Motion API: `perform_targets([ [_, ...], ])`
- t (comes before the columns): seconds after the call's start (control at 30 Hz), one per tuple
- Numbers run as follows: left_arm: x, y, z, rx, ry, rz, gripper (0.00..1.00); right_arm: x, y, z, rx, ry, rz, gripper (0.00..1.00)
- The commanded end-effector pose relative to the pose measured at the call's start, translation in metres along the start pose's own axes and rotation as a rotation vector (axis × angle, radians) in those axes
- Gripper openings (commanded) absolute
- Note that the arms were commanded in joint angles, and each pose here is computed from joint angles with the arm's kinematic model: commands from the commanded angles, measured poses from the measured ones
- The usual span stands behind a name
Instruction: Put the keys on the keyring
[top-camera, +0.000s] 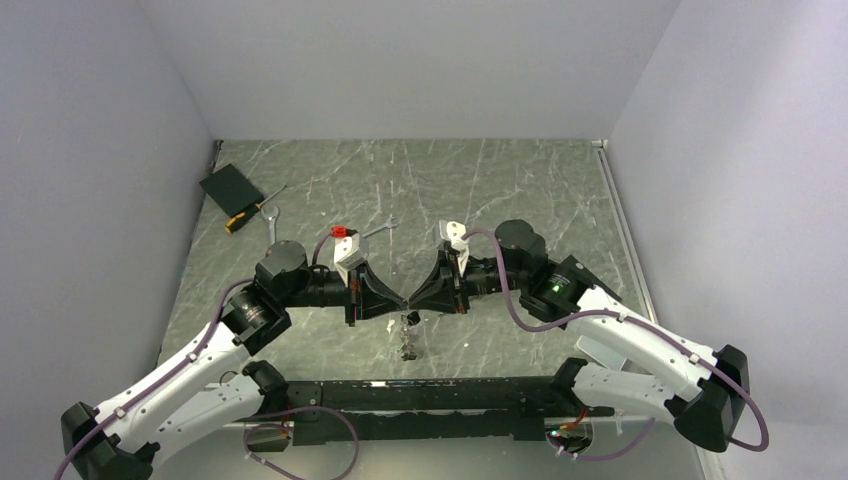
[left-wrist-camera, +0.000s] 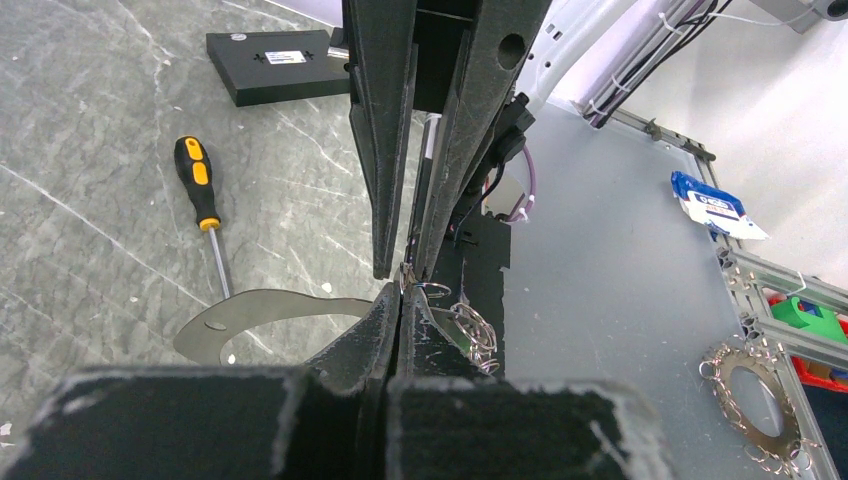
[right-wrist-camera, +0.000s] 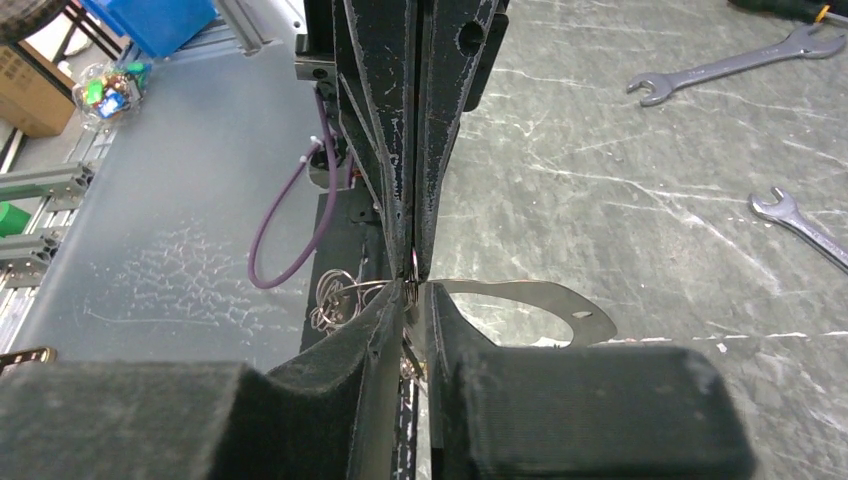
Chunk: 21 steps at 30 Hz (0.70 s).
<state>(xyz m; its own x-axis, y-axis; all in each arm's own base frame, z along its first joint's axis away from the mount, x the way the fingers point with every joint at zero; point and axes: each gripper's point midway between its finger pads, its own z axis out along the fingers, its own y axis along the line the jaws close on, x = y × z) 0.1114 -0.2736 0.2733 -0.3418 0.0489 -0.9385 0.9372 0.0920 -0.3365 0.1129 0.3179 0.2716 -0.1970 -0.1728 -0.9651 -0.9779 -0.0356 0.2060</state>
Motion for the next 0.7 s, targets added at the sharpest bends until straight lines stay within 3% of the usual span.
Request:
perform_targets([
  [0.0,-0.022,-0.008,0.000,0.029,-0.065,0.078,0.00,-0.026,0.004,0.002,-0.032,-0.062,-0.060,0.14],
  [0.27,-0.020,-0.006,0.001,0.023,-0.064,0.076,0.00,-0.024,0.005,0.002,-0.040,-0.051,-0.059,0.00],
  [0.47,-0.019,-0.002,0.002,0.002,-0.057,0.063,0.00,-0.022,0.001,0.000,-0.010,-0.049,-0.056,0.00],
  [0.67,-0.018,0.008,0.002,-0.054,-0.063,0.039,0.38,-0.016,-0.016,-0.006,0.115,-0.023,-0.037,0.00],
])
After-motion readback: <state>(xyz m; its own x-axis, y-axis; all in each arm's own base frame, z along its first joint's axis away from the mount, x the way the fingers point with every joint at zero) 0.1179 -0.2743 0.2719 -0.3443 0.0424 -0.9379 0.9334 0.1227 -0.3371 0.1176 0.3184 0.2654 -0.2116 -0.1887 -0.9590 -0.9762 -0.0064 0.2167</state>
